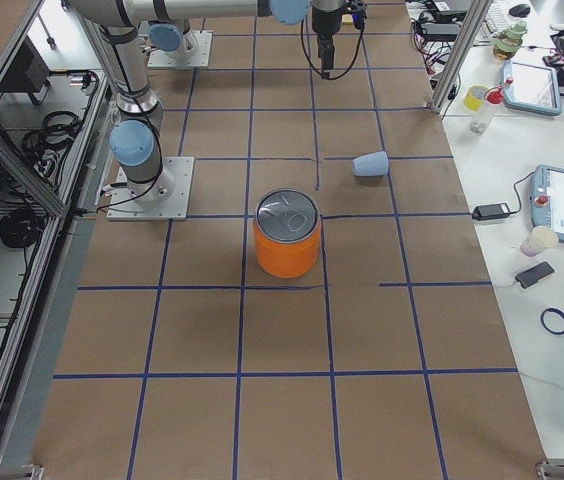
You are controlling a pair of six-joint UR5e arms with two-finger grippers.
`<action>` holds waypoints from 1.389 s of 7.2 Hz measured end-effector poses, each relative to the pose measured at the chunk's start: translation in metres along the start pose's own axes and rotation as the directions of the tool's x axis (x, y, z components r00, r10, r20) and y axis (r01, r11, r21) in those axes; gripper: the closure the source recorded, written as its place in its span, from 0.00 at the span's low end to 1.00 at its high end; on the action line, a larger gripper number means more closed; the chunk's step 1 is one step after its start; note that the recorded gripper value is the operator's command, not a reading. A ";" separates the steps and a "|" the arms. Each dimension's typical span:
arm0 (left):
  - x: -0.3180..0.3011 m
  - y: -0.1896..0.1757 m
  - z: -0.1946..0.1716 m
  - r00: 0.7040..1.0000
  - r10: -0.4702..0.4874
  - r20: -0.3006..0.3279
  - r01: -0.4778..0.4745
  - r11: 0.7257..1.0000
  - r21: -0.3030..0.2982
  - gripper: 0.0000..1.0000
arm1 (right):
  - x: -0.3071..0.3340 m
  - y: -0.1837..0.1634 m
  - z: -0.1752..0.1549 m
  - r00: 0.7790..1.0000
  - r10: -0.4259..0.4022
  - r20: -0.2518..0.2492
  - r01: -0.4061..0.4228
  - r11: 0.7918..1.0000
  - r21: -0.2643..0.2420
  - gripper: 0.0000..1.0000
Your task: Flip cup
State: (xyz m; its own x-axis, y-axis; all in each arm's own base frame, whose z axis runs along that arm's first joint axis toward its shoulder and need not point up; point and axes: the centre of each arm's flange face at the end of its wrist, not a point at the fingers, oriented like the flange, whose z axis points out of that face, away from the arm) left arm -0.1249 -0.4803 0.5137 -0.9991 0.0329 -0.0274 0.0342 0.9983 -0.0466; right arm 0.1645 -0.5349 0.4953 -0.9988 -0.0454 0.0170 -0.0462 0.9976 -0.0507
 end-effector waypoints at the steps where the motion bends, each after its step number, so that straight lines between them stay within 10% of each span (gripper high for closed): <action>1: 0.000 0.000 0.000 1.000 -0.001 -0.001 0.001 1.000 -0.001 0.00 | 0.001 0.000 0.000 1.000 0.000 -0.001 0.000 1.000 0.000 0.00; 10: 0.000 -0.001 0.001 1.000 -0.001 -0.002 0.001 1.000 -0.002 0.00 | 0.008 -0.012 0.011 1.000 0.001 -0.005 -0.001 1.000 -0.008 0.00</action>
State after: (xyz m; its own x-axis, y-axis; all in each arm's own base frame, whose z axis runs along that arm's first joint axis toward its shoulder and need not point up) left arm -0.1251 -0.4809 0.5128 -0.9992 0.0319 -0.0255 0.0330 0.9984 -0.0448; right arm 0.1570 -0.5477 0.4855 -0.9988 -0.0438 0.0215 -0.0447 0.9981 -0.0431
